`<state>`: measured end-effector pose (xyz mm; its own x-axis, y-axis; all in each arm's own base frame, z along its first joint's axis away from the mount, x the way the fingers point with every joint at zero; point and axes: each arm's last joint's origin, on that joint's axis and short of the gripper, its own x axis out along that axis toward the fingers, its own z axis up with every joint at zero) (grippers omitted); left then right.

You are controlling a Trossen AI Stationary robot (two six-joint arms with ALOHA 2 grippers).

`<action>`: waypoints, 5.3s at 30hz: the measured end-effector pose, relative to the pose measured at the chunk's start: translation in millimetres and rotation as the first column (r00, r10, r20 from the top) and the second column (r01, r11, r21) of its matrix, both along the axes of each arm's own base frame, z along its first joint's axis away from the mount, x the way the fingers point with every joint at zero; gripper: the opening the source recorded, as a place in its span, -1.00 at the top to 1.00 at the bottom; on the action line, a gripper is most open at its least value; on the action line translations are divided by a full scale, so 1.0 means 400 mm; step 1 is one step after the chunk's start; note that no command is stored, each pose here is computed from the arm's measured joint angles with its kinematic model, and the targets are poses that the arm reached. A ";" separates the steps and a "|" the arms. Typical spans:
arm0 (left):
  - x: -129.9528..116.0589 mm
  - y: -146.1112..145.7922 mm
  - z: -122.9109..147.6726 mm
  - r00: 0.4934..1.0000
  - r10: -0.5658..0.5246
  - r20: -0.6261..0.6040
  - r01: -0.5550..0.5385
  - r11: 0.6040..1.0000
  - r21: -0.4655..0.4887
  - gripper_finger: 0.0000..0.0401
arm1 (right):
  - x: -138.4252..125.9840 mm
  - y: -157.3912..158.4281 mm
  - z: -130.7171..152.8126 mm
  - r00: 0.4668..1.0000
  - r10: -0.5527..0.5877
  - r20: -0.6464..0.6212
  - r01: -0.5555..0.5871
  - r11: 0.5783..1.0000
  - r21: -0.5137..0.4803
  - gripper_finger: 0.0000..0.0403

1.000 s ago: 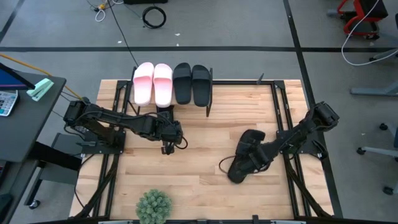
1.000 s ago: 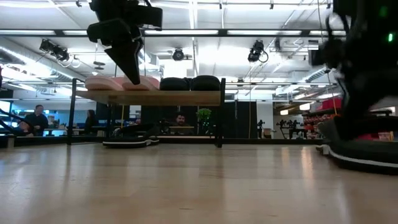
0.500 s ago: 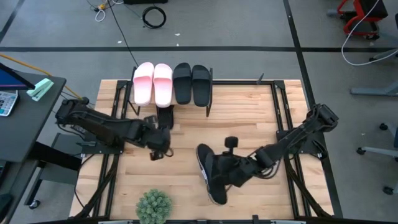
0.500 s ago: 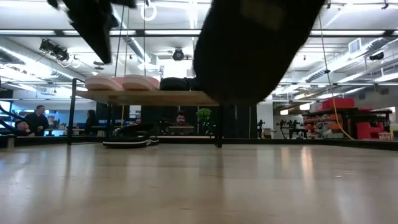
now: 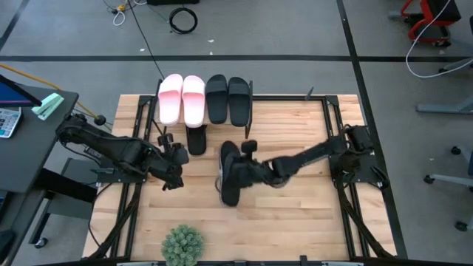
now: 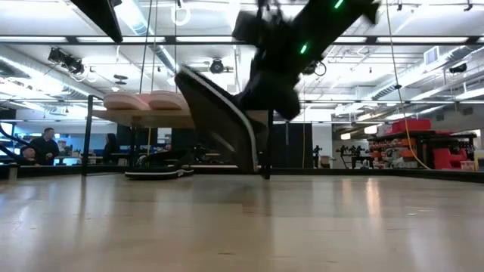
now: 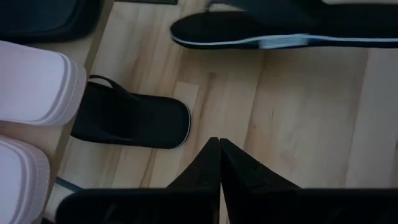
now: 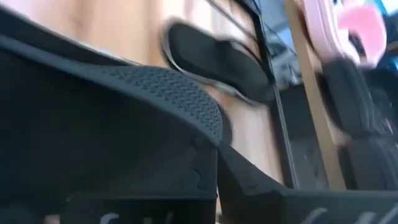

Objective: Pick and place slides into the shelf
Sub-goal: Put the right black slipper under the shelf, then adjust the black slipper under the shelf

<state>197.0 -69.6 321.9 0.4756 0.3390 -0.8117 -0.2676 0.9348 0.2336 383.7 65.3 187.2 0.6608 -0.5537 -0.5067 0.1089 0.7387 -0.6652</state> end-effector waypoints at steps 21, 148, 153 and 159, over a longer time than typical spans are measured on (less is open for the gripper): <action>0.001 -0.001 -0.005 1.000 0.013 -0.006 -0.013 1.000 -0.003 0.88 | 0.026 -0.316 -0.008 0.998 -0.054 -0.016 0.055 0.992 0.111 0.99; 0.065 0.319 -0.413 0.871 0.490 0.040 -0.483 0.868 -0.112 0.99 | -0.193 0.146 0.318 0.905 0.140 0.401 -0.282 0.904 0.321 0.94; 0.080 0.329 -0.433 0.861 0.508 0.040 -0.501 0.858 -0.111 0.99 | -0.194 0.145 0.317 0.908 0.141 0.393 -0.279 0.905 0.320 0.94; 0.088 0.322 -0.439 0.855 0.516 0.055 -0.507 0.852 -0.130 0.99 | -0.194 0.145 0.317 0.908 0.141 0.393 -0.280 0.905 0.320 0.93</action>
<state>232.3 59.3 146.3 0.3274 0.4667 -0.8216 -0.7289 0.6780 0.0947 306.1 123.4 314.0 0.9126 -0.2048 -0.3539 0.0992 0.9506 -0.2942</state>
